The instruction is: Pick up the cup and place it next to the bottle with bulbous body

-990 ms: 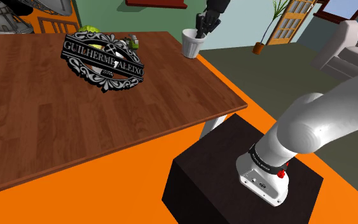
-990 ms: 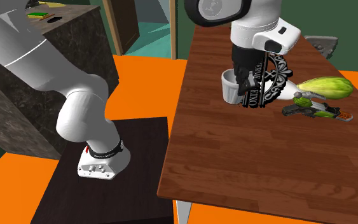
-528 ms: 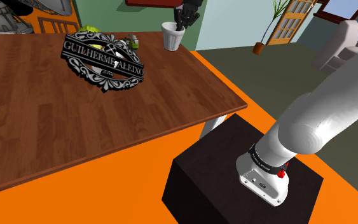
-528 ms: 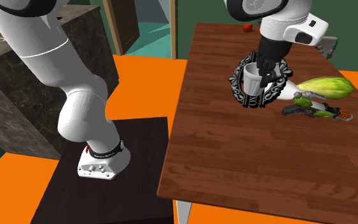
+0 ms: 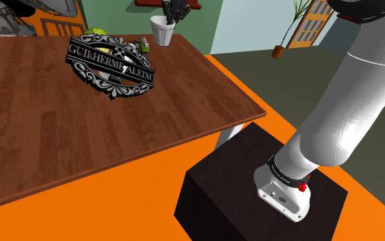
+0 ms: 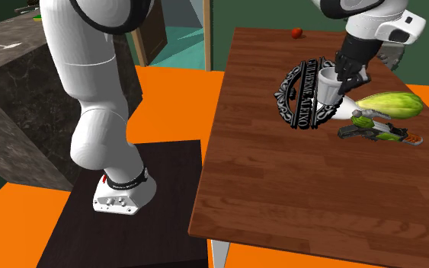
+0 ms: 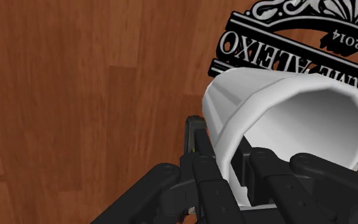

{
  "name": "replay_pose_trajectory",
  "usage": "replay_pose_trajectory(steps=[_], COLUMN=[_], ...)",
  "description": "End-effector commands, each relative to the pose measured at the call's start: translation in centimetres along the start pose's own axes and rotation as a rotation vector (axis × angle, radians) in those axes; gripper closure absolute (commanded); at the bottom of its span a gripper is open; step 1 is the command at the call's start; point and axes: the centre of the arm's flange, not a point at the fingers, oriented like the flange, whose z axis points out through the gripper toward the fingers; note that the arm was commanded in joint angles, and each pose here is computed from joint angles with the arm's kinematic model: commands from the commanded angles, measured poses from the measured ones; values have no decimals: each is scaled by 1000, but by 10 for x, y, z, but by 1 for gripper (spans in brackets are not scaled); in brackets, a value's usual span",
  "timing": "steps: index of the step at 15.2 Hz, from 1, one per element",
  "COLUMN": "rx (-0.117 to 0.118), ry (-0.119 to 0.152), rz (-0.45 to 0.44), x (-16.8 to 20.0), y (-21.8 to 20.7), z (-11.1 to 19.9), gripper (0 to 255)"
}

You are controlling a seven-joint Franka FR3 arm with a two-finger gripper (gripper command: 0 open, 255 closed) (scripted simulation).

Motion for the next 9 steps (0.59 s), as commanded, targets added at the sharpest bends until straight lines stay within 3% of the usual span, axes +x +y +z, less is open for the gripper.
replay_pose_trajectory(steps=[1, 9], rx=[0, 0], ry=[0, 0], rz=[1, 1], x=[9, 2], y=[-1, 6], z=[8, 49], gripper=[255, 255])
